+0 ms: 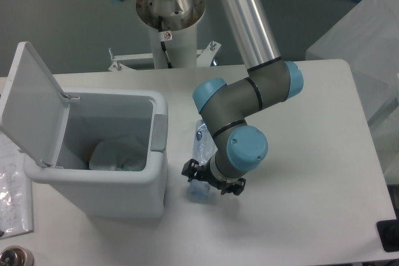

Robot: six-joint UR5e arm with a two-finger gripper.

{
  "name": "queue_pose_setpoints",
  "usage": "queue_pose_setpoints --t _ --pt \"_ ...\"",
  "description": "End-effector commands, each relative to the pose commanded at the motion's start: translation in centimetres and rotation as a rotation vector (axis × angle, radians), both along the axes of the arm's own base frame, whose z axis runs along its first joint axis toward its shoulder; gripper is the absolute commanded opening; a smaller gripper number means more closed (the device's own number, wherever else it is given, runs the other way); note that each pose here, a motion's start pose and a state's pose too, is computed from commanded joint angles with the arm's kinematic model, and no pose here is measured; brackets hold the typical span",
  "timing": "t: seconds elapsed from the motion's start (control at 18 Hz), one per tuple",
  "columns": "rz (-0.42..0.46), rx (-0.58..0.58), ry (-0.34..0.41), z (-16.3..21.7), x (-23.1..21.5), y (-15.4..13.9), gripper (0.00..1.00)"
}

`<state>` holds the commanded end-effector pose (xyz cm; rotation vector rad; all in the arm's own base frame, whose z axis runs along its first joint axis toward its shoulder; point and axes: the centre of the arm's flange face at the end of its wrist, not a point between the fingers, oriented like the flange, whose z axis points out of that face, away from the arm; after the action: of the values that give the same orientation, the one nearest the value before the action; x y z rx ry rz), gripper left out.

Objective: Place the trash in the trash can
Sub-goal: 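Close the gripper on the clear plastic bottle's cap end, then lift the bottle and carry it over the bin opening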

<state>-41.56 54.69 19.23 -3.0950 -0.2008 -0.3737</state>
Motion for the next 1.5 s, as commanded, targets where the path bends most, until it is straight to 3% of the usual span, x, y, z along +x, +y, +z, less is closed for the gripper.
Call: queue_pose_setpoints --t 0.28,0.39,0.72,0.94,1.39,1.5 --pt "0.013 0.000 0.005 0.2 -0.2 0.0 0.46" --pt "0.015 0.000 0.005 0.3 -0.1 0.0 0.39" --pt "0.014 0.011 0.014 1.4 -0.1 0.1 0.37" --pt "0.028 0.088 0.077 6.7 -1.6 0.5 0.37" --pt "0.109 0.449 0.090 19.6 -6.0 -1.0 0.36" --pt "0.109 0.555 0.128 22.6 -6.4 -1.4 0.36"
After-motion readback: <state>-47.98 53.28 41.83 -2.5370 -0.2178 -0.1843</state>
